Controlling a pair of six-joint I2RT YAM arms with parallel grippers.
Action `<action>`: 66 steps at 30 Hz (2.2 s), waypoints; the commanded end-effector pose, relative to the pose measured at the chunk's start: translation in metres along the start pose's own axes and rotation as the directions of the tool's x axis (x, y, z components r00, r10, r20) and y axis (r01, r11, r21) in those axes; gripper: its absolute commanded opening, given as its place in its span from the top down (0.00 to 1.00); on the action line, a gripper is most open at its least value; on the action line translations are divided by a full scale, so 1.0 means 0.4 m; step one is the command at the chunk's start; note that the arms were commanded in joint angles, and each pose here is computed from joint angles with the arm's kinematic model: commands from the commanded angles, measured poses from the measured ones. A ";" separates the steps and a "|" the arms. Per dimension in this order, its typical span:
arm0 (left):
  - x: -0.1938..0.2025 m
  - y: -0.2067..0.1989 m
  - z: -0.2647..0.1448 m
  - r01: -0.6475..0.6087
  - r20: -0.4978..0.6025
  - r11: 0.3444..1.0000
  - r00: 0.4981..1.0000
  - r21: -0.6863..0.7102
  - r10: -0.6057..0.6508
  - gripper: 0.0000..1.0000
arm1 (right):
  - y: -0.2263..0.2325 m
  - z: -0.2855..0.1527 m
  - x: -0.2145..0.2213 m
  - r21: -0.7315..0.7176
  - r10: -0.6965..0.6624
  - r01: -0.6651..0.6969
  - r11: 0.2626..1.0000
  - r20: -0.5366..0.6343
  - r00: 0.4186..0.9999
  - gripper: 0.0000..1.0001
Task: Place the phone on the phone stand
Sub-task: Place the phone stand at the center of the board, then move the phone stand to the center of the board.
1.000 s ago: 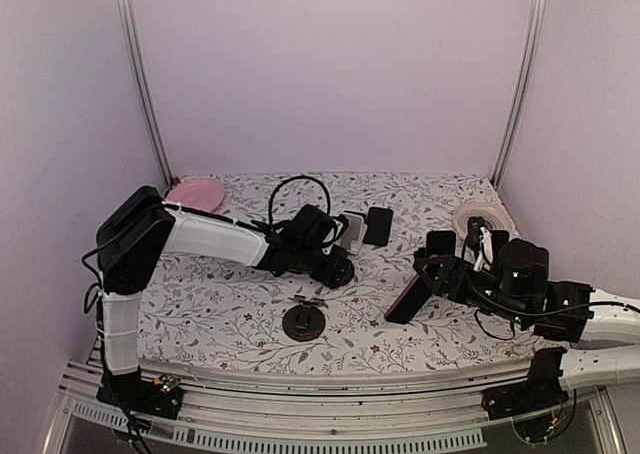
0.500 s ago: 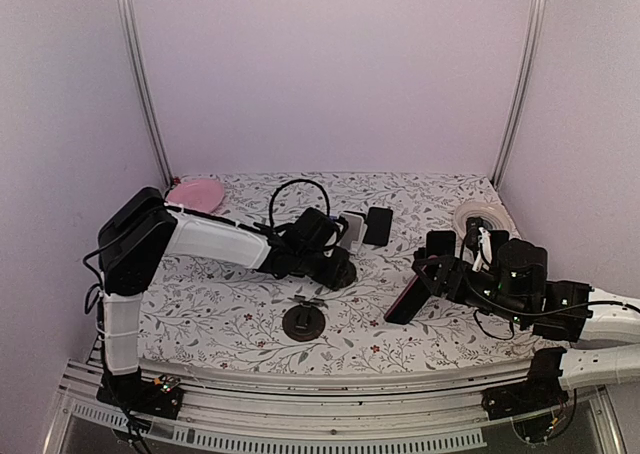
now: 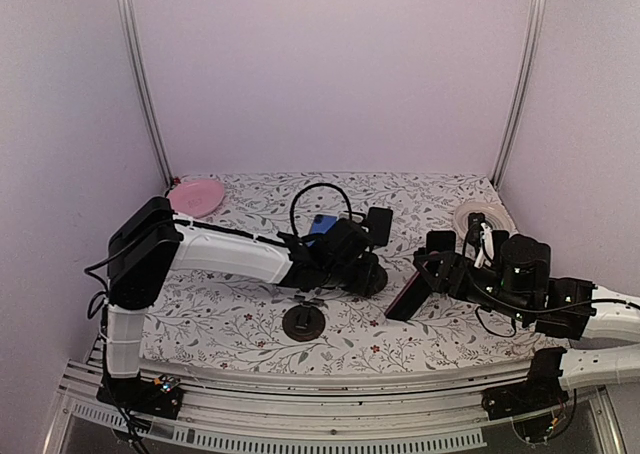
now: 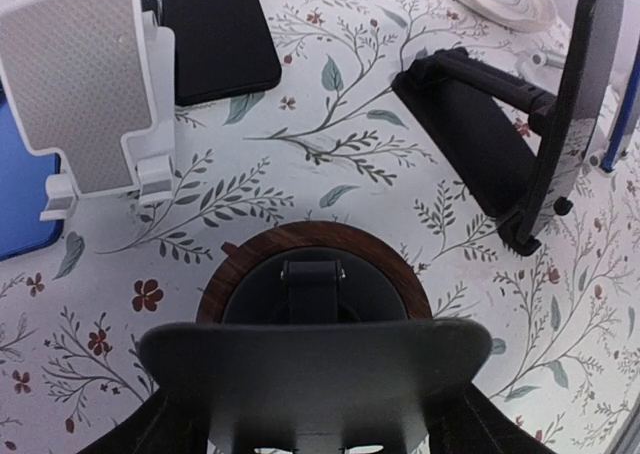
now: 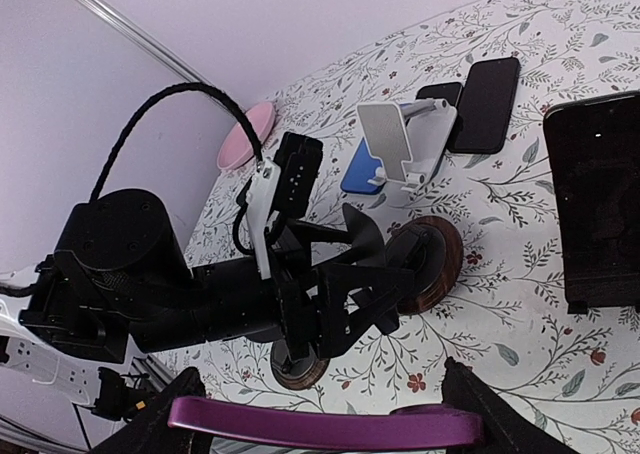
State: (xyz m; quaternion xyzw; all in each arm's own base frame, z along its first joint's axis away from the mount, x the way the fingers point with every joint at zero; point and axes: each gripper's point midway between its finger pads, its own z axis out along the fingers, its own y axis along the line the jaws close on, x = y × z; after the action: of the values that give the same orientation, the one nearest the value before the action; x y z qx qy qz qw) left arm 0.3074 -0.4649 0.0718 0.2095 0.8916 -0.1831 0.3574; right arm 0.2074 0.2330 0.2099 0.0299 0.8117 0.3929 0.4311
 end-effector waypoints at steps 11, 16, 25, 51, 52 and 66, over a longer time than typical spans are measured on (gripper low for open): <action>-0.054 -0.026 0.049 0.119 0.072 0.993 0.990 -0.011 -0.118 0.33 | 0.035 -0.035 -0.060 -0.034 0.014 -0.011 0.999 0.072 0.997 0.96; -0.061 -0.031 0.036 0.118 0.078 0.993 0.990 0.006 -0.118 0.11 | 0.035 -0.038 -0.062 -0.031 0.013 -0.011 0.999 0.073 0.997 0.96; -0.071 0.004 -0.058 0.105 0.118 0.994 0.987 0.035 -0.108 0.06 | 0.026 -0.046 -0.064 -0.018 0.011 -0.009 1.000 0.078 0.997 0.96; 0.100 0.140 0.018 -0.101 -0.102 0.992 0.990 -0.073 0.093 0.85 | 0.014 -0.078 -0.086 -0.001 0.009 -0.008 1.000 0.111 0.994 0.96; 0.104 0.137 0.022 -0.100 -0.105 0.992 0.990 -0.071 0.092 0.85 | 0.013 -0.079 -0.086 0.000 0.008 -0.008 1.000 0.111 0.994 0.96; 0.158 0.035 0.026 -0.129 -0.129 0.992 0.983 0.003 0.128 0.89 | 0.014 -0.077 -0.087 0.005 0.001 -0.001 1.000 0.109 0.994 0.96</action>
State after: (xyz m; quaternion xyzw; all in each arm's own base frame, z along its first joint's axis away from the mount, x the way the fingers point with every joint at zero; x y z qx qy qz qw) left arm 0.2907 -0.4267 0.0216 0.2647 0.9004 -0.1301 0.3197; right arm 0.2019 0.2026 0.2128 0.0444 0.8152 0.3617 0.4501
